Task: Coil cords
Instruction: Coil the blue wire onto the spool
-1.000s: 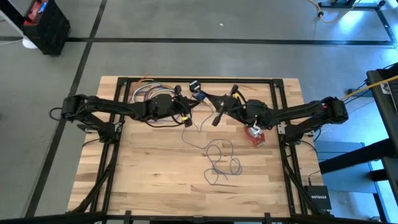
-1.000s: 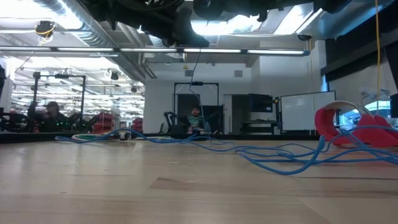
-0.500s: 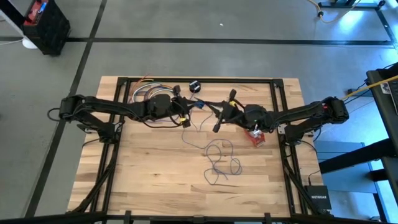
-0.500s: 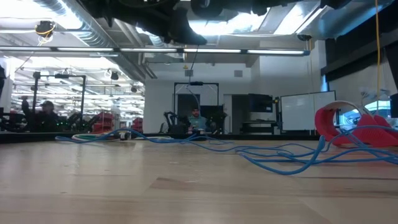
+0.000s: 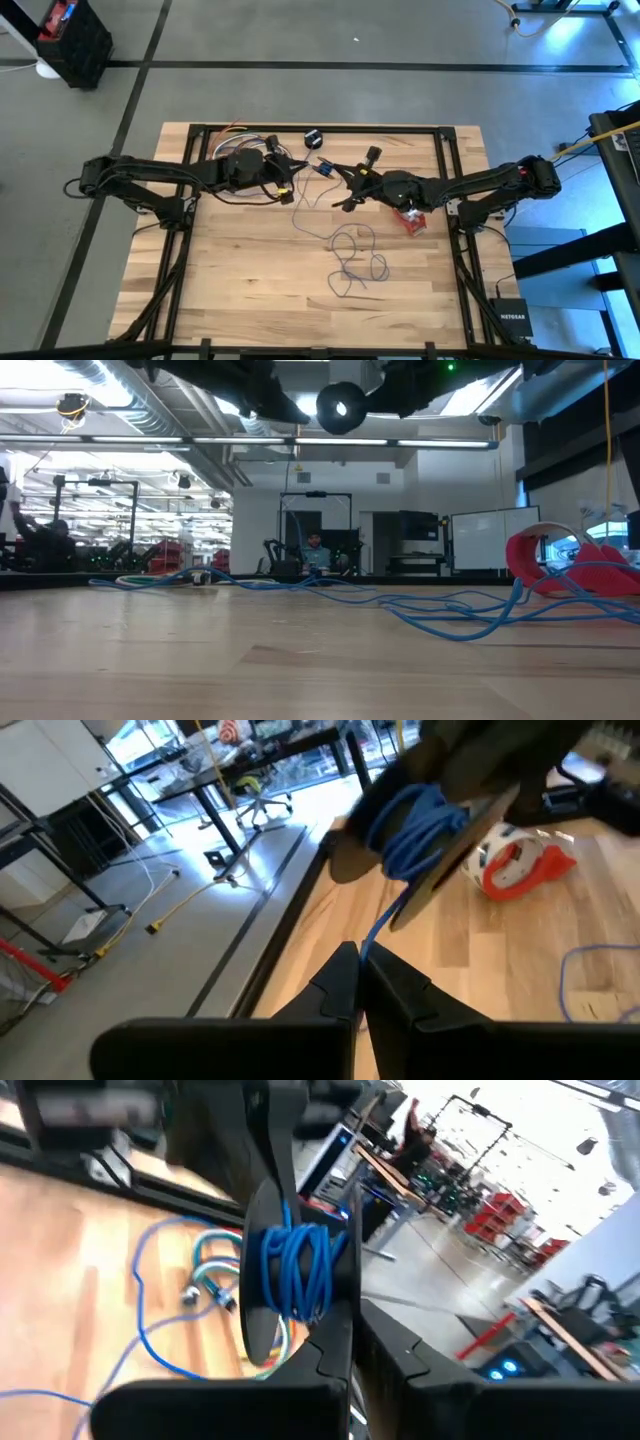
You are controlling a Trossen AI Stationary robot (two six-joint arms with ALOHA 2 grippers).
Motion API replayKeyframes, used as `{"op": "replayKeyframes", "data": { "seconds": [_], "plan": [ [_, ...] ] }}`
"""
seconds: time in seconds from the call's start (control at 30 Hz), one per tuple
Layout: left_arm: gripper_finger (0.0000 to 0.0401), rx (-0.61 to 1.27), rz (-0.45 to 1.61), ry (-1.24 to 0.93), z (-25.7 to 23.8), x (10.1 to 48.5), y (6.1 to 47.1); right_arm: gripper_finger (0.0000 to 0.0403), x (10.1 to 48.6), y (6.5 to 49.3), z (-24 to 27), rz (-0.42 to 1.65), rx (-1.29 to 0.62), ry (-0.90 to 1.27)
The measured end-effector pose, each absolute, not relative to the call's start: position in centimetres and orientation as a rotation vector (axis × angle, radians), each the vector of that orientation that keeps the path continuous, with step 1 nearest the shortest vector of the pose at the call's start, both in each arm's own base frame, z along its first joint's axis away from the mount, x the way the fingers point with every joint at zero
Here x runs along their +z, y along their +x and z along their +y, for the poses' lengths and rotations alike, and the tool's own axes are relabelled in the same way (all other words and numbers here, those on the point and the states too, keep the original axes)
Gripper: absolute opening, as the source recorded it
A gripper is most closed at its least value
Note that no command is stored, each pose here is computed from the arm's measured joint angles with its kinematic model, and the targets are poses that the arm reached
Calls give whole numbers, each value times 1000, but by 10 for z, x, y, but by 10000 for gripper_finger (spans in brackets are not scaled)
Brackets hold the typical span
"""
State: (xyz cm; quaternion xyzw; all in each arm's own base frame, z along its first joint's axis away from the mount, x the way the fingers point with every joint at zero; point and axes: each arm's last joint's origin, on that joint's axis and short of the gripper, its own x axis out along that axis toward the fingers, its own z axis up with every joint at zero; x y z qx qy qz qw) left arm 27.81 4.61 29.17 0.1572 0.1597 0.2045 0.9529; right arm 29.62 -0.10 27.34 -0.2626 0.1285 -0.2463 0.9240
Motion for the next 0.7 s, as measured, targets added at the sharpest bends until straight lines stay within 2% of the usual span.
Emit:
{"op": "replayKeyframes", "data": {
  "seconds": [0.27,0.5,0.7],
  "plan": [
    [9,417,288,318,42,301,272,12,262,294,-11,400,-527,-592],
    [3,372,258,228,35,301,273,12,261,293,-25,395,-556,-513],
    [12,345,290,262,31,301,271,12,259,295,-29,394,-543,-501]
  ]
}}
